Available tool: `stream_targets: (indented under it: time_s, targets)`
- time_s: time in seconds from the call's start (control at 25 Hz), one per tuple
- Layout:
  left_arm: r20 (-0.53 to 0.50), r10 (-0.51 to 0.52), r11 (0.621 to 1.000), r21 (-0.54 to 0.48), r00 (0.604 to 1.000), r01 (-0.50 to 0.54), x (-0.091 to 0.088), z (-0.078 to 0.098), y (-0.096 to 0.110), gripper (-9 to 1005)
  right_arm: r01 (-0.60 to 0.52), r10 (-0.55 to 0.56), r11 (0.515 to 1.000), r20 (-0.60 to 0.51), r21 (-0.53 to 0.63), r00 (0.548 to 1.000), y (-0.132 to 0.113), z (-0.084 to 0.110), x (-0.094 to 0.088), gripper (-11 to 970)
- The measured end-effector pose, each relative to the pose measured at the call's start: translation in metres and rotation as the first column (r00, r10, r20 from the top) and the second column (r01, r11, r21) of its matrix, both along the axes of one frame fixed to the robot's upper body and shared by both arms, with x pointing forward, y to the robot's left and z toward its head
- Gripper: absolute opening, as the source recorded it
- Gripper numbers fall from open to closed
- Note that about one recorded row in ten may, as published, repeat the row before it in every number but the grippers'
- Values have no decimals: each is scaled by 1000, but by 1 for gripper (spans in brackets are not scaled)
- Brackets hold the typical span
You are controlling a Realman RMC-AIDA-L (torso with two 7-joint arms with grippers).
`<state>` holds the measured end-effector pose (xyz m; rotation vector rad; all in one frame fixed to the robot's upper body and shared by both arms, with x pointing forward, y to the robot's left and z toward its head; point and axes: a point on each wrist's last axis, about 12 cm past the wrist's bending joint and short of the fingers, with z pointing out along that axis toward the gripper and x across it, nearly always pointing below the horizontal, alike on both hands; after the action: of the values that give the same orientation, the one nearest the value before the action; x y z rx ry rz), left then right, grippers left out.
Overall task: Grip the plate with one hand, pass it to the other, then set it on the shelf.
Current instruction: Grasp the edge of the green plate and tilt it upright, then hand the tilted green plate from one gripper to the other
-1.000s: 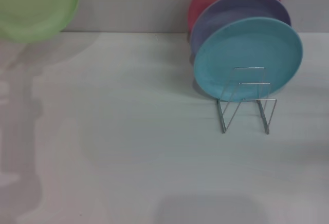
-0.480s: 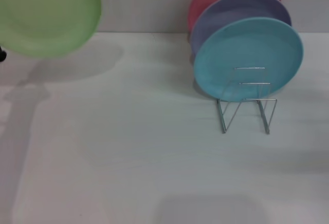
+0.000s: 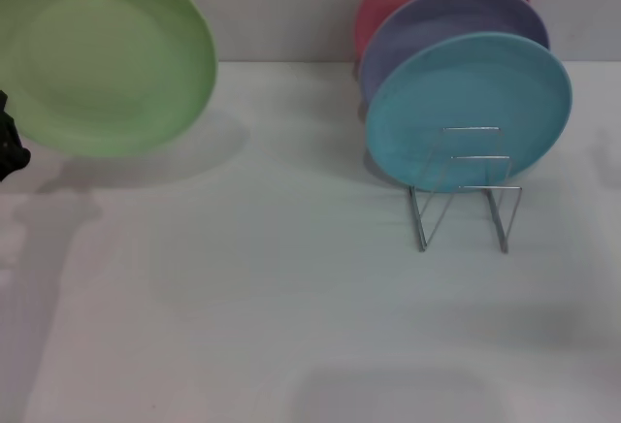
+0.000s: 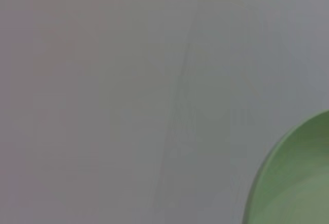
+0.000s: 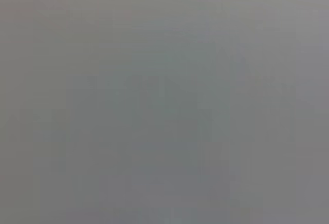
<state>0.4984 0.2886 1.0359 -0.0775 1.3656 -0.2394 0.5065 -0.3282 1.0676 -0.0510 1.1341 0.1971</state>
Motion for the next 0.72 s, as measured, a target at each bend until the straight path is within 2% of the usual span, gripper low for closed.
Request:
stream_targets:
  time_s: [0.04,0.2,0.4,0.44,0.52,0.72]
  targets:
    - [0,0,1000,0,1000,0,0,0,0,49,0,0,1000,0,0,1000,0,0,0,650]
    - [-12,-4,1000,-1,1000,4,-5,-3,-4,50,-124,124,992,-4,-19,992,19,-2,-3,650]
    - [-28,-27,1000,10,999,28,-9,-8,-15,51,-279,277,960,-61,-21,959,49,-12,-6,650]
    - [-30,-33,999,8,999,33,-10,-8,-17,52,-279,277,960,-61,-21,959,49,-12,-6,650]
    - [-36,-43,999,8,998,43,-14,-10,-19,52,-332,329,943,-89,-25,940,65,-16,-7,650]
    - [-35,-39,999,-4,999,39,-23,-13,-16,53,-360,358,933,-110,8,927,82,-19,-7,651]
